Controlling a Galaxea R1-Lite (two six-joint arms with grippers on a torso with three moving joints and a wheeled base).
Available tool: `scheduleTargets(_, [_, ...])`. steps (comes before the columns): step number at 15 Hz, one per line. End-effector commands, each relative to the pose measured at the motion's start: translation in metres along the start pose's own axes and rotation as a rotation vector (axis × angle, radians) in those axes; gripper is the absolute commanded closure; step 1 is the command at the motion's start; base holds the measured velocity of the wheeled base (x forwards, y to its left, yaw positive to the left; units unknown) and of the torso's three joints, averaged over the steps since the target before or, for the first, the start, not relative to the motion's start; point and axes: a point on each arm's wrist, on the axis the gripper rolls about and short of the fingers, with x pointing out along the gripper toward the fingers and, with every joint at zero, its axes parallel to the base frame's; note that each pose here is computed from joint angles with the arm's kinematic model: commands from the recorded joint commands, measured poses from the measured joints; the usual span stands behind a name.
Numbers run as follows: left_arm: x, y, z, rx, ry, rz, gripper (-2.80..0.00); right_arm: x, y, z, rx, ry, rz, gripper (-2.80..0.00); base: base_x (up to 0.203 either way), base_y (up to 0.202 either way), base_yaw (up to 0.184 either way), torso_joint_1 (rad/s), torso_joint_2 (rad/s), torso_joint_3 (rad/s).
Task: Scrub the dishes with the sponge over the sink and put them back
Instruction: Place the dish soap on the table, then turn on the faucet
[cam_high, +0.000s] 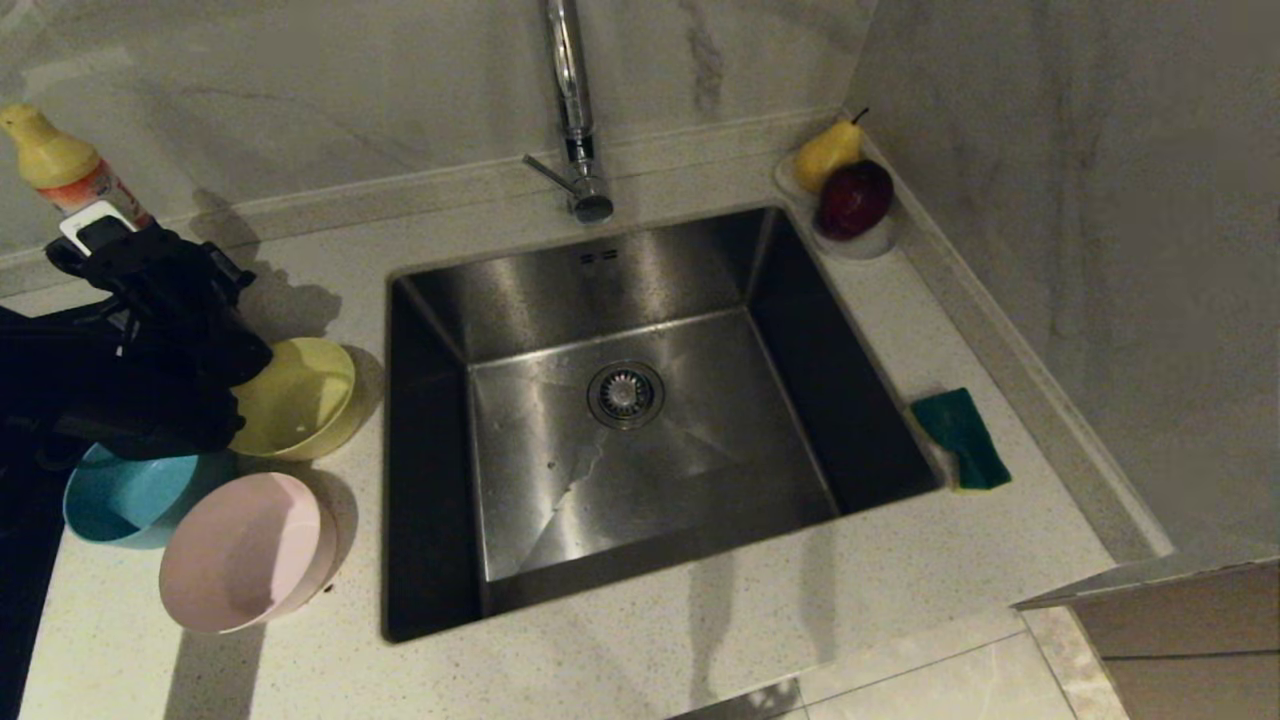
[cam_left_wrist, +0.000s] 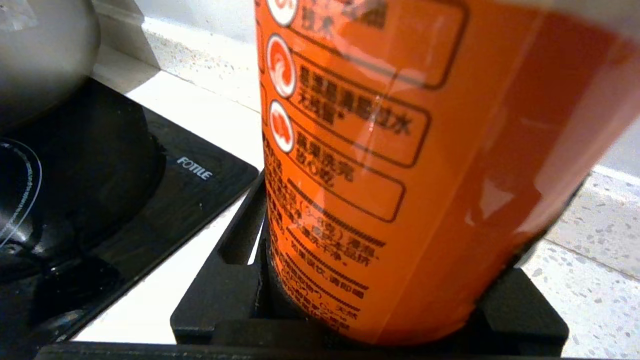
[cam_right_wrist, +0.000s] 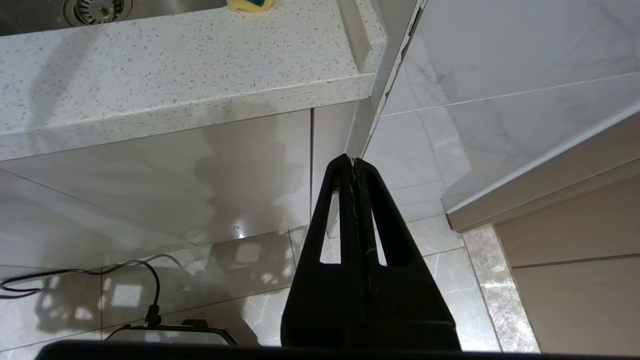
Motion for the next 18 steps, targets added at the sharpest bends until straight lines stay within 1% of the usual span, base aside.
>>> scheduleTargets(1, [0.001,0.0,-0.002,-0.001,-0.002,0.005,-2.8,0.0,0.0,0.0,0.0,0.001,0.0,0.0,0.0,0.0,0.0,0.0,0.0,0.0])
scheduleTargets(5, [0.003,0.002,0.008,-0.011,-0.022,0.005,-2.8,0.0,0.0,0.0,0.0,0.001,0.0,0.0,0.0,0.0,0.0,0.0,0.0,0.0])
scheduleTargets(7, [0.002,0.002,0.024,-0.024,-0.043,0.0,-2.8,0.0,0.0,0.0,0.0,0.001,0.0,0.0,0.0,0.0,0.0,0.0,0.0,0.0])
scheduleTargets(10, [-0.001,0.001,0.056,-0.057,-0.089,-0.005,-2.8,0.0,0.0,0.0,0.0,0.001,0.0,0.0,0.0,0.0,0.0,0.0,0.0,0.0])
scheduleTargets(12, [-0.006,0.001,0.09,-0.079,-0.125,-0.009,-2.8,0.0,0.0,0.0,0.0,0.0,0.0,0.0,0.0,0.0,0.0,0.0,0.0,0.0])
scheduleTargets(15, [-0.014,-0.003,0.164,-0.128,-0.19,-0.041,-2.8,0.0,0.0,0.0,0.0,-0.002,0.0,0.0,0.0,0.0,0.0,0.0,0.0,0.0])
scheduleTargets(17, [-0.024,-0.001,0.209,-0.145,-0.213,-0.057,-2.8,0.0,0.0,0.0,0.0,-0.001,0.0,0.0,0.0,0.0,0.0,0.0,0.0,0.0])
scheduleTargets(18, [-0.03,0.001,0.231,-0.154,-0.224,-0.062,0.0,0.0,0.0,0.0,0.0,0.001,0.0,0.0,0.0,0.0,0.0,0.0,0.0,0.0])
